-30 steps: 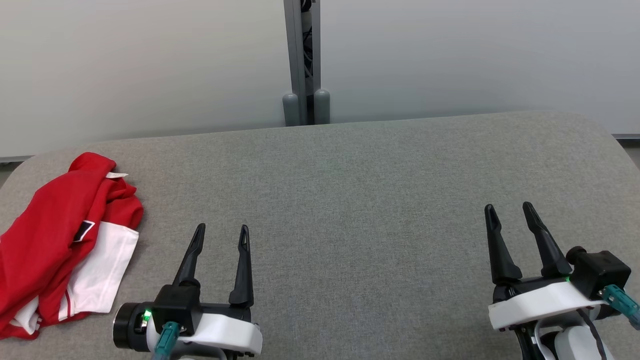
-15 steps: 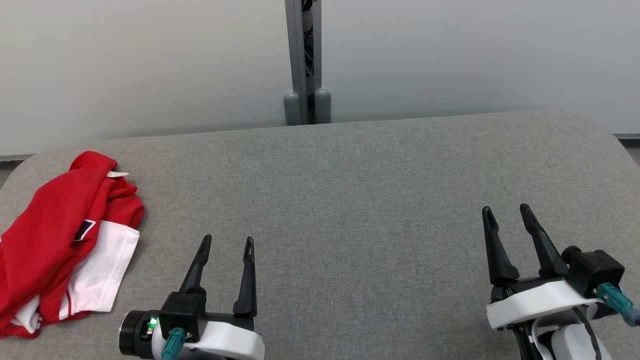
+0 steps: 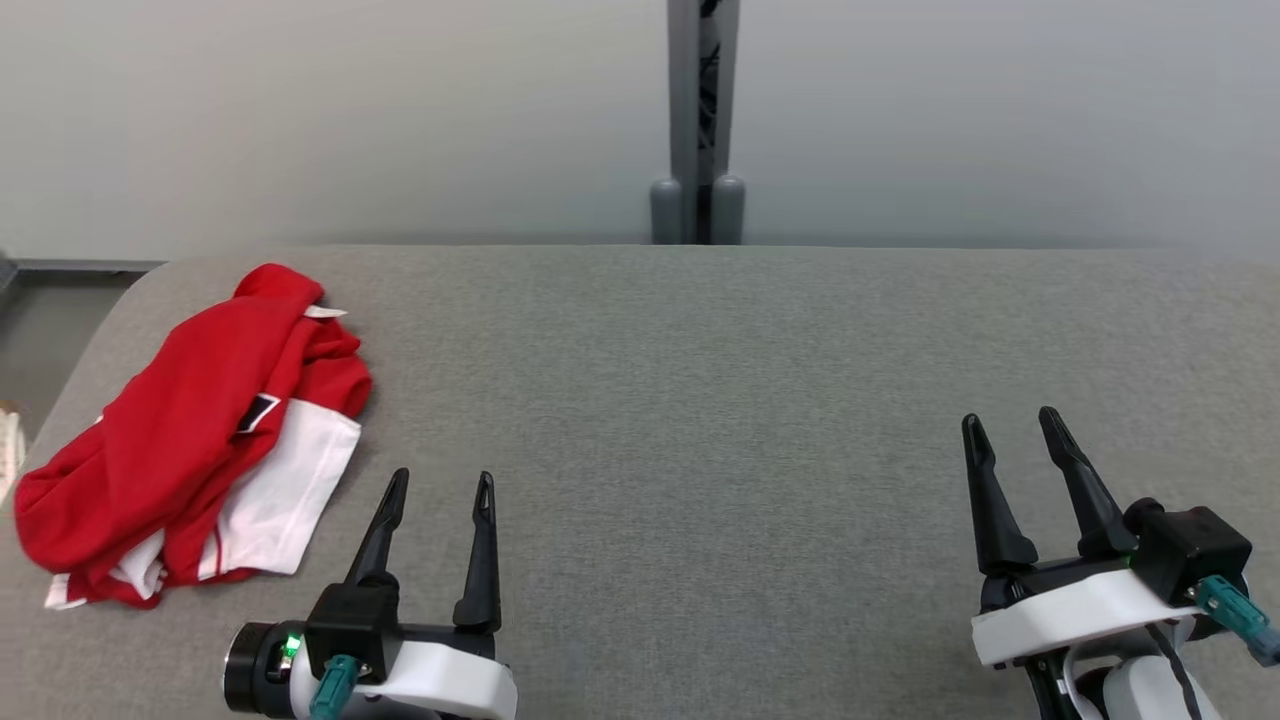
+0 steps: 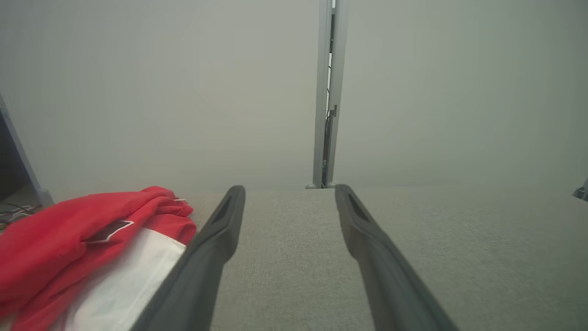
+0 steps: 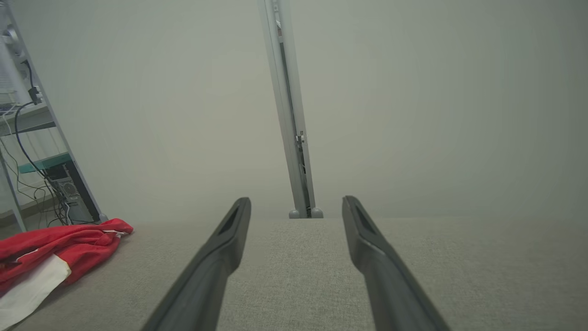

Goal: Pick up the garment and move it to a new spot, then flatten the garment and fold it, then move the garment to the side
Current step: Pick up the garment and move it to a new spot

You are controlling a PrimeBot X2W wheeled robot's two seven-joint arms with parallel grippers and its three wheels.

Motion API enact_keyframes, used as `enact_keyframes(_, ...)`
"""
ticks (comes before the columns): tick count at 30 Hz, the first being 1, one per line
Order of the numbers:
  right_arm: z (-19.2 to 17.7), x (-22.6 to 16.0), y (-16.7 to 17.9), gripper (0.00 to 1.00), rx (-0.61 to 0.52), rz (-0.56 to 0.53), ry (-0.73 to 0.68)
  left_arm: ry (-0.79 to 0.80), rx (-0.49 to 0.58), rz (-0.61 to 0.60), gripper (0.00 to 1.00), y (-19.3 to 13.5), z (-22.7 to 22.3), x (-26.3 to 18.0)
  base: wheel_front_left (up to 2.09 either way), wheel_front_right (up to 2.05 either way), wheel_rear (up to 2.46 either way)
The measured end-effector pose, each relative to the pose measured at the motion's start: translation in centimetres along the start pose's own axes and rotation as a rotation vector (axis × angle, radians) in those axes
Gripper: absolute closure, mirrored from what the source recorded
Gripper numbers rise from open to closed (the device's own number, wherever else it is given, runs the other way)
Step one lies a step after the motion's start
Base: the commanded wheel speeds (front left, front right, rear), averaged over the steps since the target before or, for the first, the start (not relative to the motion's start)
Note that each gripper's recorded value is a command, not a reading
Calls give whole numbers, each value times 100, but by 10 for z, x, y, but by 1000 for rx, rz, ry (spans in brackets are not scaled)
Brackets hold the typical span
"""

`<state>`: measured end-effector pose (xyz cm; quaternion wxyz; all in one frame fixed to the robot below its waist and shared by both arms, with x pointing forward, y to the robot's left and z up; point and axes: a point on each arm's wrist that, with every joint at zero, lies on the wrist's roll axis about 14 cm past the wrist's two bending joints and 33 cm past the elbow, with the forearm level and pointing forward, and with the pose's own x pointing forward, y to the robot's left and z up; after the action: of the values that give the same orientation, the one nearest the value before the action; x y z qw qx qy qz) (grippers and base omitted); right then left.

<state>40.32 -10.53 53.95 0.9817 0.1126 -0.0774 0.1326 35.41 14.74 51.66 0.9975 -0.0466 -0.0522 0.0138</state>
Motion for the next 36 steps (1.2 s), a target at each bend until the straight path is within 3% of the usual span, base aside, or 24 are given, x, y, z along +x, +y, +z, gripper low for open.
enact_keyframes(13, -31, 28, 96, 0, 47, 280, 69, -10, 48, 285, 0, 90, 8, -50, 0, 0, 0)
enact_keyframes(23, -43, 27, 174, 0, 87, 498, 106, -36, 58, 488, 0, 140, 19, -103, 0, 0, 0)
enact_keyframes(36, -48, 31, 195, 0, 104, 560, 121, -45, 58, 560, 0, 153, 24, -116, 0, 0, 0)
